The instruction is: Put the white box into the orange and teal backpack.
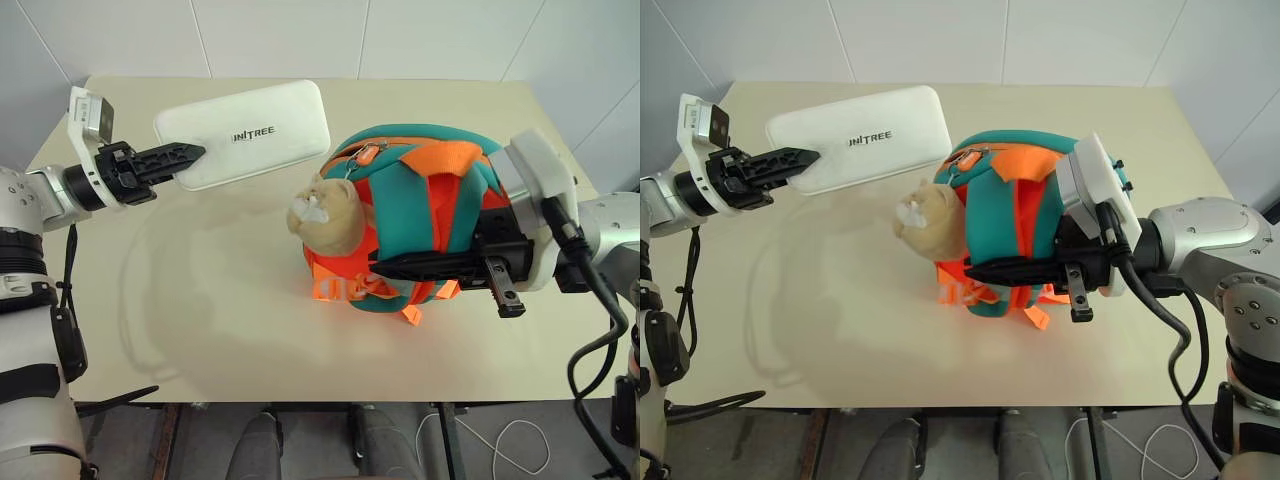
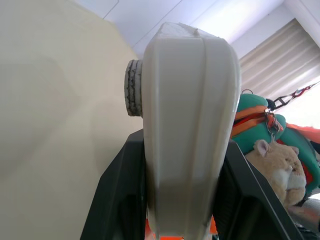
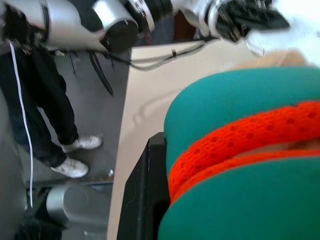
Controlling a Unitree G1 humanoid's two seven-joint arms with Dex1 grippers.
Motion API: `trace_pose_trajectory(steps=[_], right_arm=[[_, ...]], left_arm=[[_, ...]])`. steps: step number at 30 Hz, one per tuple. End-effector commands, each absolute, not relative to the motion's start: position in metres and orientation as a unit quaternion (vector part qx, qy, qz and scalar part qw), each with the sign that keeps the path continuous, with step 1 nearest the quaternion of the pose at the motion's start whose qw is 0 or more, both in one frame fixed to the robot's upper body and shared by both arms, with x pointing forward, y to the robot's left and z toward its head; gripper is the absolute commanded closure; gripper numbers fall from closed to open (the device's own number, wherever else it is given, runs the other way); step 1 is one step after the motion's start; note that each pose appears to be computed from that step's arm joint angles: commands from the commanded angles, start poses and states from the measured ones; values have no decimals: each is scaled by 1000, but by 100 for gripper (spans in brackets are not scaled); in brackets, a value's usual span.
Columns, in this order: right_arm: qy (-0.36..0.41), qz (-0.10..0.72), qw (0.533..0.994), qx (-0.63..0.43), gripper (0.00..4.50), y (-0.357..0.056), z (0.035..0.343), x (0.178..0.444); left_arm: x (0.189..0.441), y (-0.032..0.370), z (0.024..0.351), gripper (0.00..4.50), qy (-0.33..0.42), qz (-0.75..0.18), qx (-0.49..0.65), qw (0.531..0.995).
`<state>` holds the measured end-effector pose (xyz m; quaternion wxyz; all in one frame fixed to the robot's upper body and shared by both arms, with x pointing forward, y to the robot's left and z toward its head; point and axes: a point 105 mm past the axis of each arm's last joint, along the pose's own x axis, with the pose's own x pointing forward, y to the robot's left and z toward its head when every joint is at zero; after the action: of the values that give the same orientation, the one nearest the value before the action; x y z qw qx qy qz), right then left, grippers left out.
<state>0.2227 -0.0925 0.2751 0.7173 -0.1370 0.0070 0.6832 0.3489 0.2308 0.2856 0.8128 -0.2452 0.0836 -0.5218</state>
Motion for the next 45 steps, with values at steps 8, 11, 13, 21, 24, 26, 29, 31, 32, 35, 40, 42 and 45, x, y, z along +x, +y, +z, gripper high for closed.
trace_pose_trajectory(steps=[8,11,13,21,24,26,29,31,32,35,40,42,45], right_arm=[[4,651,742,-160,450,-115,274,236],[5,650,744,-159,450,-116,273,238],[3,648,746,-155,450,-116,274,240],[4,650,744,-156,450,-116,273,242],[4,650,744,-156,450,-116,272,242],[4,650,744,-155,450,-116,272,243],[2,651,744,-155,450,-115,273,244],[2,651,743,-155,450,-114,273,245],[2,651,743,-155,450,-115,272,245],[2,651,743,-156,450,-115,272,246],[1,652,742,-156,450,-114,271,247],[2,652,742,-156,450,-114,270,247],[1,653,742,-155,450,-113,269,248]], left_arm=[[297,250,334,325,-118,-608,-98,779],[294,248,324,325,-92,-616,-67,780],[292,246,321,325,-79,-625,-49,775],[296,235,313,325,-32,-636,22,770],[299,232,312,325,-25,-643,44,764],[300,226,313,325,-21,-653,59,755],[302,218,315,325,-16,-662,84,744],[302,211,318,325,-12,-670,112,734],[302,207,320,325,-13,-674,124,728],[303,198,322,325,-5,-679,164,716],[310,180,320,325,27,-679,246,691],[311,164,320,325,30,-689,262,675],[319,145,319,325,25,-688,267,674]])
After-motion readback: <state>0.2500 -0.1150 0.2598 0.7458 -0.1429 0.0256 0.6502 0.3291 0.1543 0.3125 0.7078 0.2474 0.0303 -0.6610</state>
